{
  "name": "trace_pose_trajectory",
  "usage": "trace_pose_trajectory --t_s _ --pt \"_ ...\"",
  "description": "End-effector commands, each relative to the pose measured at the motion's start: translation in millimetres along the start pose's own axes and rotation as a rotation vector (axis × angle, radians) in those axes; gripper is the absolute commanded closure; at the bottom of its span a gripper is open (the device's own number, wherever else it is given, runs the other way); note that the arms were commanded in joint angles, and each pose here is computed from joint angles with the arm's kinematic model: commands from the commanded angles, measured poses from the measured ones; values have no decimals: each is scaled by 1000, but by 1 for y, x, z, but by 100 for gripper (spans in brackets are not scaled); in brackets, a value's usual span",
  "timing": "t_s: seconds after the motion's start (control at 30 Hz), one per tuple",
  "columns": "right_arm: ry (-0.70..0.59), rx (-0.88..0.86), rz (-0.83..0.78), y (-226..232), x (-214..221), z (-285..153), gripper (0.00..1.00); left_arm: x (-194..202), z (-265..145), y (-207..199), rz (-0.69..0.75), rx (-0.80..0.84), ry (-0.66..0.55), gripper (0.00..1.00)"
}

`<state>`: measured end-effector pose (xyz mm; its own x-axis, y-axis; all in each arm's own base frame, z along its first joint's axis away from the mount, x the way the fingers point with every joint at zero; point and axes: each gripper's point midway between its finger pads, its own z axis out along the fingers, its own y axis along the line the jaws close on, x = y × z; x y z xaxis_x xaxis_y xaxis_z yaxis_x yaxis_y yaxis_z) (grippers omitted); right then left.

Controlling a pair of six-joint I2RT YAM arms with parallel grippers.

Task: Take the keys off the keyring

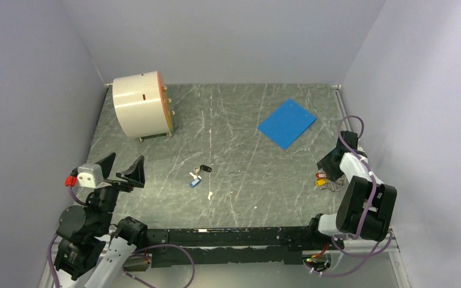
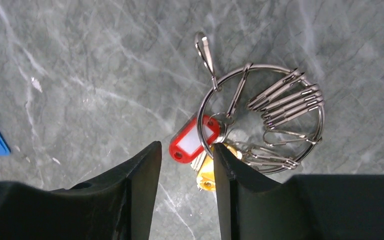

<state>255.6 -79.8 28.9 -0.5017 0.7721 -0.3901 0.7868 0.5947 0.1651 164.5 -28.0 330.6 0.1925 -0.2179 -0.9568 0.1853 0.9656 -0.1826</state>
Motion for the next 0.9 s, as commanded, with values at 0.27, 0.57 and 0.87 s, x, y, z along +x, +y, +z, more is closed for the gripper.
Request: trace_pose_trajectory --t_s 0.27,0.57,0.87 --pt "-36 -5 16 4 -19 16 59 -7 0 -5 10 32 -34 5" --pt "46 -92 -68 24 6 15 74 -7 0 -7 14 48 -34 5" --pt "128 -204 -300 79 57 3 87 -7 0 -9 22 57 -31 5"
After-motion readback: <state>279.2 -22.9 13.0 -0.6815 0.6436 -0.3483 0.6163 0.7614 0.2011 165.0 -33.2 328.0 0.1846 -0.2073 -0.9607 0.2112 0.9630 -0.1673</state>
